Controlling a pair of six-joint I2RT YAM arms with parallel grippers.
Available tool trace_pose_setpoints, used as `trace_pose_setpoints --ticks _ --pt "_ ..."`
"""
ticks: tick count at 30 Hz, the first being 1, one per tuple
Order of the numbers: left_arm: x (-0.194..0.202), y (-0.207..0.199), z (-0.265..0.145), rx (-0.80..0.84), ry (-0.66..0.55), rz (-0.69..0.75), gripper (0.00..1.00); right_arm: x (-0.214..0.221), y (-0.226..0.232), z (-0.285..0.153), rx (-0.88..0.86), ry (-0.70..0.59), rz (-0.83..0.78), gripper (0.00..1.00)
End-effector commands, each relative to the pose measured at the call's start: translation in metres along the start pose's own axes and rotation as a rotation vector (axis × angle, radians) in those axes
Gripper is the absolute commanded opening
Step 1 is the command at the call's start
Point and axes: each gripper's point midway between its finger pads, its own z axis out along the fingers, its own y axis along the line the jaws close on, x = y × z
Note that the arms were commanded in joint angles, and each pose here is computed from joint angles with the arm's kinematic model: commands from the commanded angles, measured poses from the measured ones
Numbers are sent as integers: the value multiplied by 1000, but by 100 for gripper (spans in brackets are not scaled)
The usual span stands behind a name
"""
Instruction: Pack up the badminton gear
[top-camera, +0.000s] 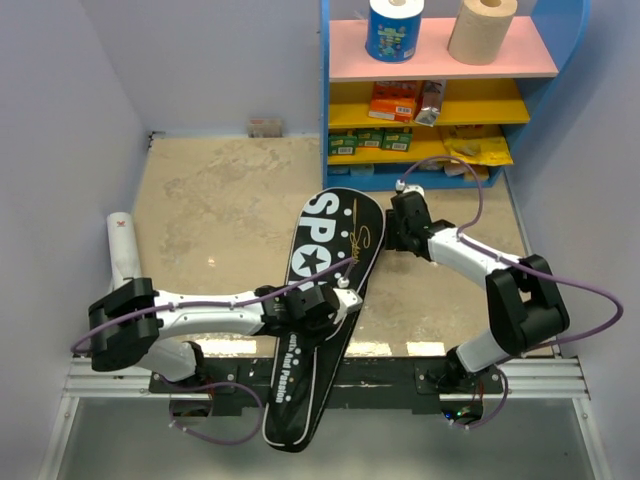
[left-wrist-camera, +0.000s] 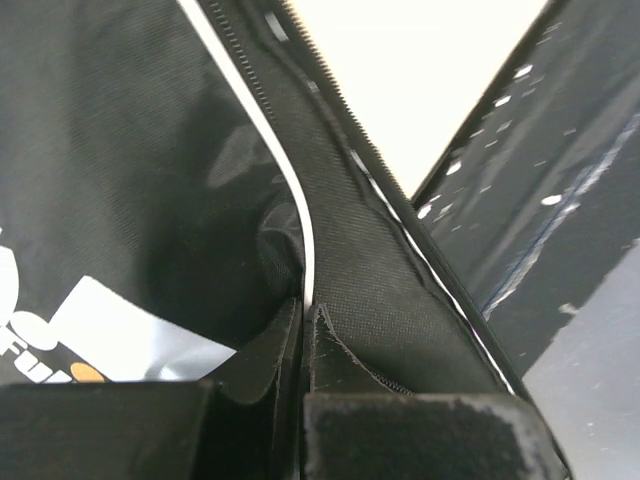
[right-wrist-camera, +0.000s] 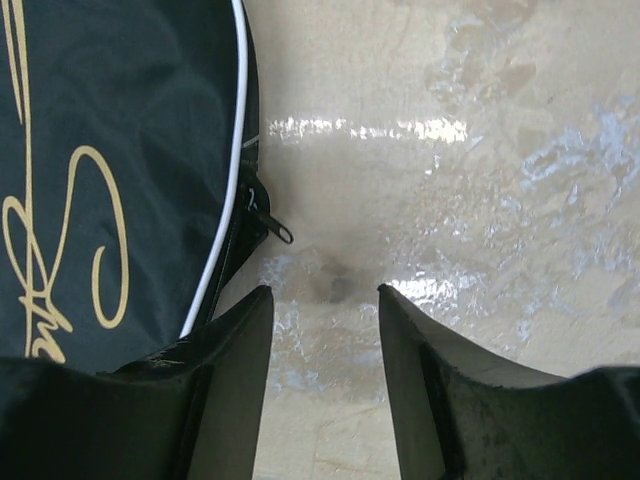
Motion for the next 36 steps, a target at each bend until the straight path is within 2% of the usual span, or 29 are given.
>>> trace_pose_setpoints --ticks 1,7,13,31,36 --pt "-13 51 -7 -211 -98 -65 0 -10 5 1 -25 24 -109 48" --pt "5 60 -10 -254 -66 -92 0 0 3 8 -24 48 -148 47" --pt "6 67 -22 -298 -93 -124 0 5 9 19 -44 71 -182 46" --pt "5 58 -22 -243 -107 -125 0 -2 15 40 -20 108 -249 45" --pt "6 55 -21 -232 -105 -118 0 -6 21 46 -44 111 -258 40"
